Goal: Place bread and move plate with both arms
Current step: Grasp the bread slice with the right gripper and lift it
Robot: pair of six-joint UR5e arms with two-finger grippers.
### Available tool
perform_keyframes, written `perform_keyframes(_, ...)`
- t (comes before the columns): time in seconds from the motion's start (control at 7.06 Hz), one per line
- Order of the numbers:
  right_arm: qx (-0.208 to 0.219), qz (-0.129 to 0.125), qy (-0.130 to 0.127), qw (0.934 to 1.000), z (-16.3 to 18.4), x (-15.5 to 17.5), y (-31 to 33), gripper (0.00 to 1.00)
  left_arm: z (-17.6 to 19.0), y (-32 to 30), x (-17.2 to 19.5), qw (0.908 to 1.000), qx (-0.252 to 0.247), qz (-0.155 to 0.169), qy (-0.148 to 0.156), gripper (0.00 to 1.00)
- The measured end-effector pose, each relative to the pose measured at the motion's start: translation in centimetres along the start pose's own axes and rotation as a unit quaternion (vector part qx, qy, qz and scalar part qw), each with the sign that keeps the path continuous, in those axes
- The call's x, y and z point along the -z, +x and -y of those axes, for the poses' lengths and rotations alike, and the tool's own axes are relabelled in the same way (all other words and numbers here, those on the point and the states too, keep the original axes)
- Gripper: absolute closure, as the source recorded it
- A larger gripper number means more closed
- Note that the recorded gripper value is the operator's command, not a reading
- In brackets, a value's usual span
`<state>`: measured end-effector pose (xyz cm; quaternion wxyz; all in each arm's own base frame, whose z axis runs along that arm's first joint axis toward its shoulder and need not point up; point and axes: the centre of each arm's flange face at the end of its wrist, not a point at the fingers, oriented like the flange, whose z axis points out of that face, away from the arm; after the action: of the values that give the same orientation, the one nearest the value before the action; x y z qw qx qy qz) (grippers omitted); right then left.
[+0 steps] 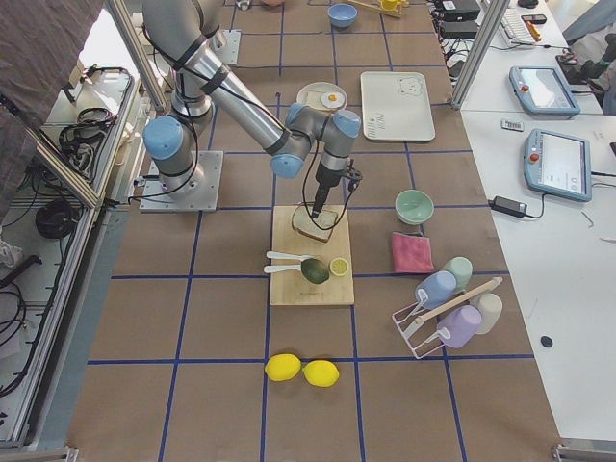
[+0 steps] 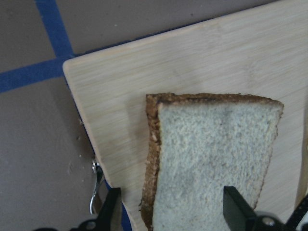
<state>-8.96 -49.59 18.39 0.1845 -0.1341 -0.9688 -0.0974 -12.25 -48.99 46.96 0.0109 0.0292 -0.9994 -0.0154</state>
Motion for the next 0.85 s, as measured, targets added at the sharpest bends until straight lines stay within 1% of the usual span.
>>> perform_keyframes(0.14,0.0,0.0,-0.003,1.0,-0.12,-0.15,0.03,0.52,0.04,-0.03,0.0,1.0,0.0,0.0,0.001,0.0)
perform_keyframes(0.28,0.0,0.0,-0.003,1.0,-0.14,-0.17,0.03,0.63,0.06,-0.03,0.04,1.0,0.0,0.0,0.002,0.0)
perform_keyframes(0.57,0.002,0.001,-0.006,1.0,-0.22,-0.3,-0.02,1.0,0.14,-0.03,-0.01,1.0,0.0,0.0,0.003,0.0)
perform_keyframes(0.85,0.009,0.002,-0.015,0.9999,-0.45,-0.53,-0.12,1.0,0.35,-0.05,0.16,0.9999,0.0,0.0,0.012,0.0)
